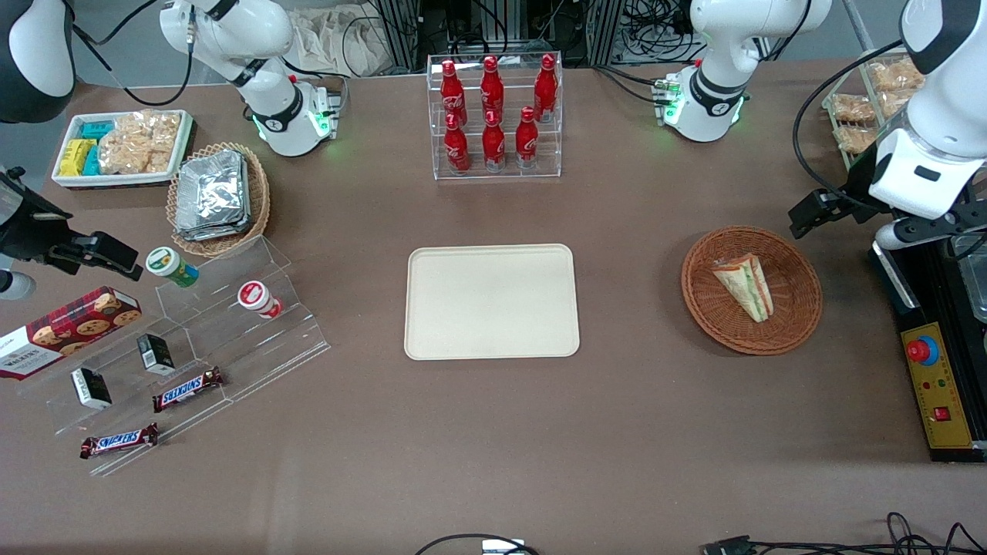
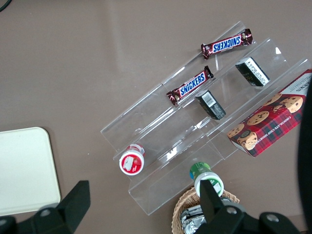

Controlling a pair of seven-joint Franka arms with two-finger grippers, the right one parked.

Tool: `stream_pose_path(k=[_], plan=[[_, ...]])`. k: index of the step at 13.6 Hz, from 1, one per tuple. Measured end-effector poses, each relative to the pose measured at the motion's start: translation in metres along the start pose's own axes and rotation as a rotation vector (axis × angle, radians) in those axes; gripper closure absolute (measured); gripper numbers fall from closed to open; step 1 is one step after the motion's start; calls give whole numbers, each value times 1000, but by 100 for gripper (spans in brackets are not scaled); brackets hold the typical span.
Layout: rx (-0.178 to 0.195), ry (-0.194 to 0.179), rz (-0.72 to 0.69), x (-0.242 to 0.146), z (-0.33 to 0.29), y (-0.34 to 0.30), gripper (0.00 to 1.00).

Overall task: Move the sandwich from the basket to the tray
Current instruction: 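Move the left gripper over the wrapped sandwich in the wicker basket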

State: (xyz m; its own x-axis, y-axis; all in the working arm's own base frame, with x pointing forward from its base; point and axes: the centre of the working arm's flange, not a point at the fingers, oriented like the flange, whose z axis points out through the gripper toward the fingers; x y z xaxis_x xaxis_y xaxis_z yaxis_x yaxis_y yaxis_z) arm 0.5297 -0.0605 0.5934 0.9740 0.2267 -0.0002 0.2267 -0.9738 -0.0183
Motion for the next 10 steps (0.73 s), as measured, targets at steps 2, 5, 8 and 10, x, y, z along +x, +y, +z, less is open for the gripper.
stream_pose_path(k=[2, 5, 8, 10], plan=[[6, -8, 13, -3, 1, 7, 0], [12, -21, 24, -6, 3, 13, 0], [29, -54, 8, -2, 25, 5, 0], [52, -65, -29, 0, 63, -2, 0]])
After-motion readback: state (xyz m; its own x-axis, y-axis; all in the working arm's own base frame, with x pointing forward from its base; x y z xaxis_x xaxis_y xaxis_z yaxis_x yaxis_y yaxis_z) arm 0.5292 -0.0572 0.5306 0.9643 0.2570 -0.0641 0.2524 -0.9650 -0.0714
